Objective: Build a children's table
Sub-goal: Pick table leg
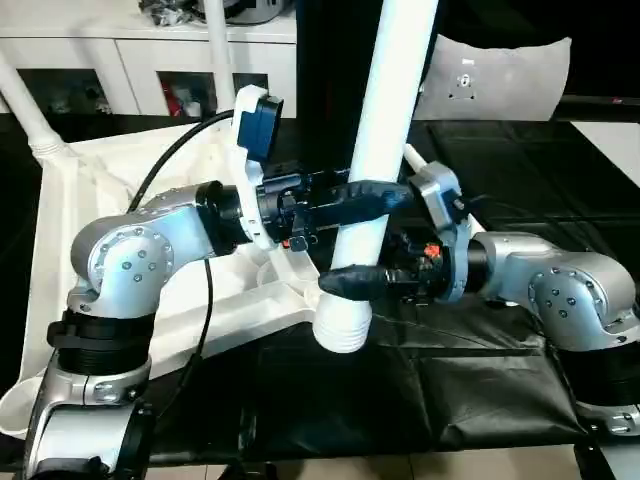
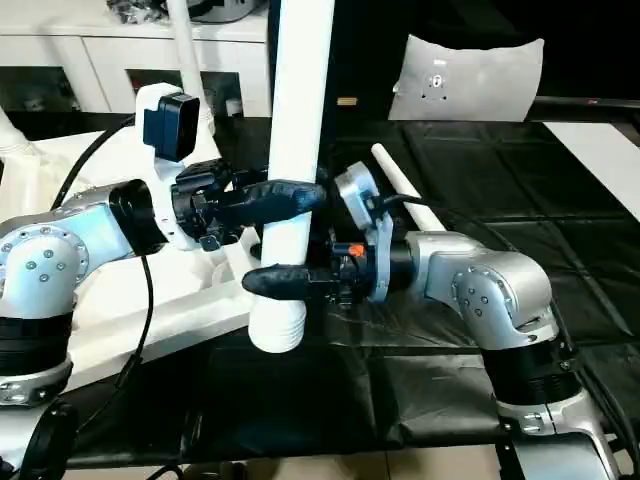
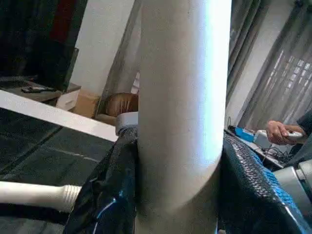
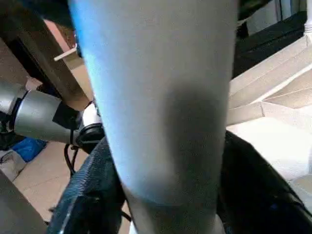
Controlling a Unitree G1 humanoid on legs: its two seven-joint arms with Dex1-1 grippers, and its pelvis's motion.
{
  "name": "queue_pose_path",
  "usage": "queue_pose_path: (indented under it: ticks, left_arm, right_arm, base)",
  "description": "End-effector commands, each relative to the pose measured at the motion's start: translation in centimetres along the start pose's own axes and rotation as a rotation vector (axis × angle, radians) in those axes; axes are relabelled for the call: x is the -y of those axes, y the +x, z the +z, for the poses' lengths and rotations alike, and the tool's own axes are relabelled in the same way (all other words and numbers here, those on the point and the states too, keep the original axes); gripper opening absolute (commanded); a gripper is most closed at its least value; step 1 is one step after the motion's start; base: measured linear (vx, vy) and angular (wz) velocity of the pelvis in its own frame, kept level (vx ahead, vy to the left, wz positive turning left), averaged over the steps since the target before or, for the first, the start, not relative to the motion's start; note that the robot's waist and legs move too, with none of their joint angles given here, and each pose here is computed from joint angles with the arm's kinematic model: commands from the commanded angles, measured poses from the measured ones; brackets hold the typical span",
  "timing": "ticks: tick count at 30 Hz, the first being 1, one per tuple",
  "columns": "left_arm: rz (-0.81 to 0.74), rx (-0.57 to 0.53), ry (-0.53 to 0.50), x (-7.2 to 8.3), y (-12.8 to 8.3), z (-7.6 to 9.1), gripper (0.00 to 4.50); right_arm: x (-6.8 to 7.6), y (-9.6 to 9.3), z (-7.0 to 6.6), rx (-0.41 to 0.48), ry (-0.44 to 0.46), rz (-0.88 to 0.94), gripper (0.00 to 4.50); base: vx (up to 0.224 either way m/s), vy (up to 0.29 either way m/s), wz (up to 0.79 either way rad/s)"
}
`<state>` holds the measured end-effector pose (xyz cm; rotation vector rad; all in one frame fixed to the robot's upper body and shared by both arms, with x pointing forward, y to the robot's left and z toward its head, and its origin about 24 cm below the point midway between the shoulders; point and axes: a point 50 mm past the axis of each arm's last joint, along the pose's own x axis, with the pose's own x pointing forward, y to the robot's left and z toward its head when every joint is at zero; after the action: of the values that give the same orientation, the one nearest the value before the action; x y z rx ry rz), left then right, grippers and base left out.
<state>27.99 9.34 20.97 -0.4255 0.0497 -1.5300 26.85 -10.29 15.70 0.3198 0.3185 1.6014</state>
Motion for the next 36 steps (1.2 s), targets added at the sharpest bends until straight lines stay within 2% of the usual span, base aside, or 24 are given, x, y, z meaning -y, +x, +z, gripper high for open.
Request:
queue_pose_path:
  ticks: [1,11,12,14,22,29,30,32,36]
  left_arm:
    - [-0.028,-0.008,0.029,0.2,0.4,0.4,1.84]
    - [-0.027,-0.009,0.035,0.2,0.4,0.5,1.84]
    - [-0.026,-0.009,0.034,0.2,0.4,0.5,1.84]
    - [-0.025,-0.010,0.035,0.2,0.4,0.5,1.84]
    - [-0.021,-0.017,0.042,0.3,0.4,0.5,1.84]
    - [-0.002,-0.098,0.083,0.3,0.9,-0.1,1.84]
    - [-0.006,-0.107,0.093,0.3,1.0,-0.2,2.19]
    - [-0.013,-0.148,0.116,0.6,1.3,-0.4,2.54]
    - [0.036,-0.188,0.171,0.5,1.6,-0.3,2.54]
  right_arm:
    - [0.1,0.0,-0.1,-0.038,-0.023,-0.028,2.44]
    - [0.4,0.1,0.0,-0.046,-0.038,-0.039,2.44]
    - [0.4,0.1,0.0,-0.045,-0.037,-0.036,2.23]
    - [0.4,0.2,0.0,-0.035,-0.034,-0.031,2.11]
    - [0.4,0.3,0.2,-0.015,-0.032,-0.026,1.95]
    - [0.5,0.5,-0.2,-0.014,-0.031,-0.035,1.95]
    - [0.5,0.5,-0.2,-0.014,-0.031,-0.036,1.95]
    - [0.5,0.6,-0.3,-0.012,-0.033,-0.043,1.95]
    - [1.0,0.8,-0.3,0.008,-0.044,-0.091,1.95]
  base:
    - [0.000,0.000,0.00]
    - [0.000,0.000,0.00]
    - [0.000,0.000,0.00]
    - [0.000,0.000,0.00]
    - [0.000,0.000,0.00]
    - [0.000,0.000,0.00]
    - [0.000,0.000,0.00]
    - [0.000,0.000,0.00]
    - [0.000,0.000,0.00]
